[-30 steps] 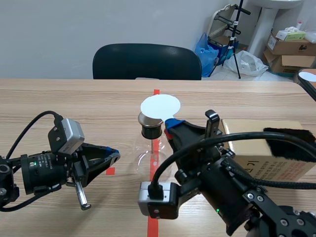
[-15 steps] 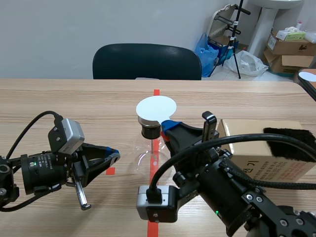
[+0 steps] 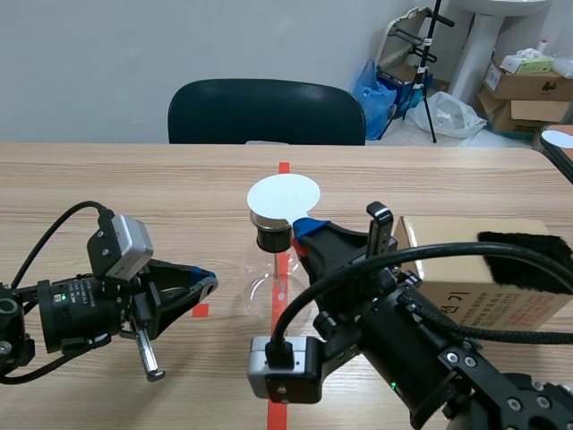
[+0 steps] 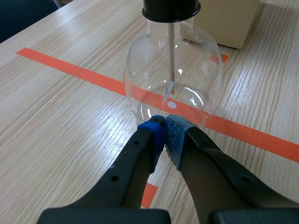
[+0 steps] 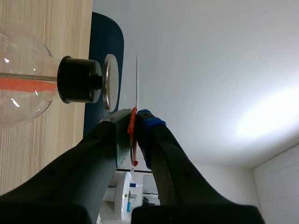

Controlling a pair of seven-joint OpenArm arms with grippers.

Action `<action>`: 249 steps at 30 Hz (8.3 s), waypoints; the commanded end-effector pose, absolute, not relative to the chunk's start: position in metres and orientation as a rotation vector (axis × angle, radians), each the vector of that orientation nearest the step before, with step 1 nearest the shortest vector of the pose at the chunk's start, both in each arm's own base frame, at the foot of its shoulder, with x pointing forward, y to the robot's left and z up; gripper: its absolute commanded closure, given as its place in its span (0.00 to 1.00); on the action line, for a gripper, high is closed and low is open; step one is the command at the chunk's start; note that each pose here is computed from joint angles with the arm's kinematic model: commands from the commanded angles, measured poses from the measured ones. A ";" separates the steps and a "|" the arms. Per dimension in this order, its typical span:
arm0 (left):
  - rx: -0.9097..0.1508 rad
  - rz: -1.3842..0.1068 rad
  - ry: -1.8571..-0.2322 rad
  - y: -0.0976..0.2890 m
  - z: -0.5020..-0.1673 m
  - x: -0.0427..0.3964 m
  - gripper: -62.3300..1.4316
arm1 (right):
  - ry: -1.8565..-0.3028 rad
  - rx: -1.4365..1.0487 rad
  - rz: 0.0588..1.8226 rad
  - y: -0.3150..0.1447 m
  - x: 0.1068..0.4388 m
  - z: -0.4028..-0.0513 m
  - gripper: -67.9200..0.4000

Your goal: Do the electroscope experiment

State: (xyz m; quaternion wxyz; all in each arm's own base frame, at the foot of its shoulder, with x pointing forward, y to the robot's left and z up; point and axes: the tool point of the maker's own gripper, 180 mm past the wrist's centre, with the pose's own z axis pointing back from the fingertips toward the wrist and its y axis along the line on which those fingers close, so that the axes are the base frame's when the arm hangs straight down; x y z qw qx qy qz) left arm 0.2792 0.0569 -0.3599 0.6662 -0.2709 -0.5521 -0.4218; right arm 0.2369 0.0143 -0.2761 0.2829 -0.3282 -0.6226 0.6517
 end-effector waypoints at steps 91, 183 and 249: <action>-0.620 -0.947 -1.279 0.054 -0.352 0.283 0.93 | -1.708 -0.869 1.779 0.018 0.235 -0.272 0.98; -0.620 -0.947 -1.279 0.054 -0.352 0.283 0.93 | -1.280 -1.267 1.294 -0.087 0.279 -0.262 0.98; -0.615 -0.962 -1.272 0.054 -0.354 0.281 0.93 | -1.278 -1.261 1.289 -0.087 0.279 -0.263 0.98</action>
